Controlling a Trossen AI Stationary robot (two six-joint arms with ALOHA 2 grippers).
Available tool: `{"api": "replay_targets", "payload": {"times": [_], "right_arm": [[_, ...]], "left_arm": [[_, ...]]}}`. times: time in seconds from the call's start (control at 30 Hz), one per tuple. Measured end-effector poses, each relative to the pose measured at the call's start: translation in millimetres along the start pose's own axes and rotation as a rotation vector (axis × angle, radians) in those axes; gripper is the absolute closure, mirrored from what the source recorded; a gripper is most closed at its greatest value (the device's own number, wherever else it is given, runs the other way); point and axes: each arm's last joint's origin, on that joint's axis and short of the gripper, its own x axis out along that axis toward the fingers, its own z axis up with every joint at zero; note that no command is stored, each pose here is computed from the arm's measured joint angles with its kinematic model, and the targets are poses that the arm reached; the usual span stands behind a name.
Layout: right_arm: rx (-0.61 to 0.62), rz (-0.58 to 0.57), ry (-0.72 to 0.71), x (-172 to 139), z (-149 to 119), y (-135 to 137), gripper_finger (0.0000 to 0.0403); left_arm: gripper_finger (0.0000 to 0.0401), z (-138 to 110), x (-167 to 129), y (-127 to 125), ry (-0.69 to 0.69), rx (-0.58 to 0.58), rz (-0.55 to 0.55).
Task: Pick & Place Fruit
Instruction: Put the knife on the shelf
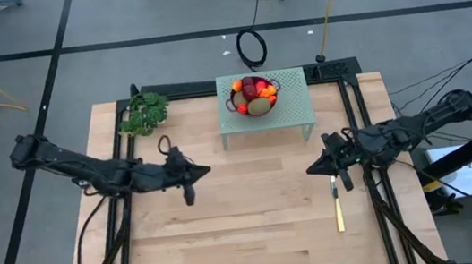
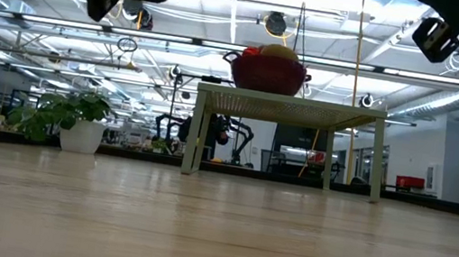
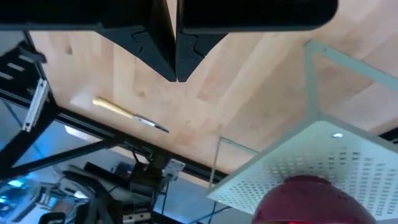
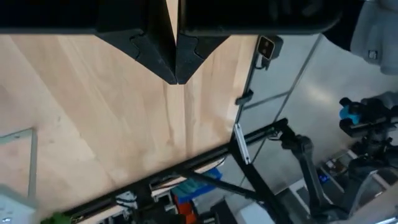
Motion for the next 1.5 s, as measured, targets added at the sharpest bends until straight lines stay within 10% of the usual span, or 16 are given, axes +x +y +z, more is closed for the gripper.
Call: {"api": "replay_targets", "payload": {"times": [0.83, 1.13, 1.5], "right_arm": [[0.171, -0.190, 0.072, 23, -12, 17, 0.0403], [0.228, -0.362, 0.379, 32, 22, 45, 0.0403], [0.656, -0.574, 0.967, 66, -3, 58, 0.0403]], "left_arm": [[0.0399, -46, -64, 68, -0.079, 0.077, -0.200], [0.0399, -48, -74, 74, -0.076, 0.115, -0.186], [0.0396, -47, -80, 76, -0.100, 0.135, -0.189]]}}
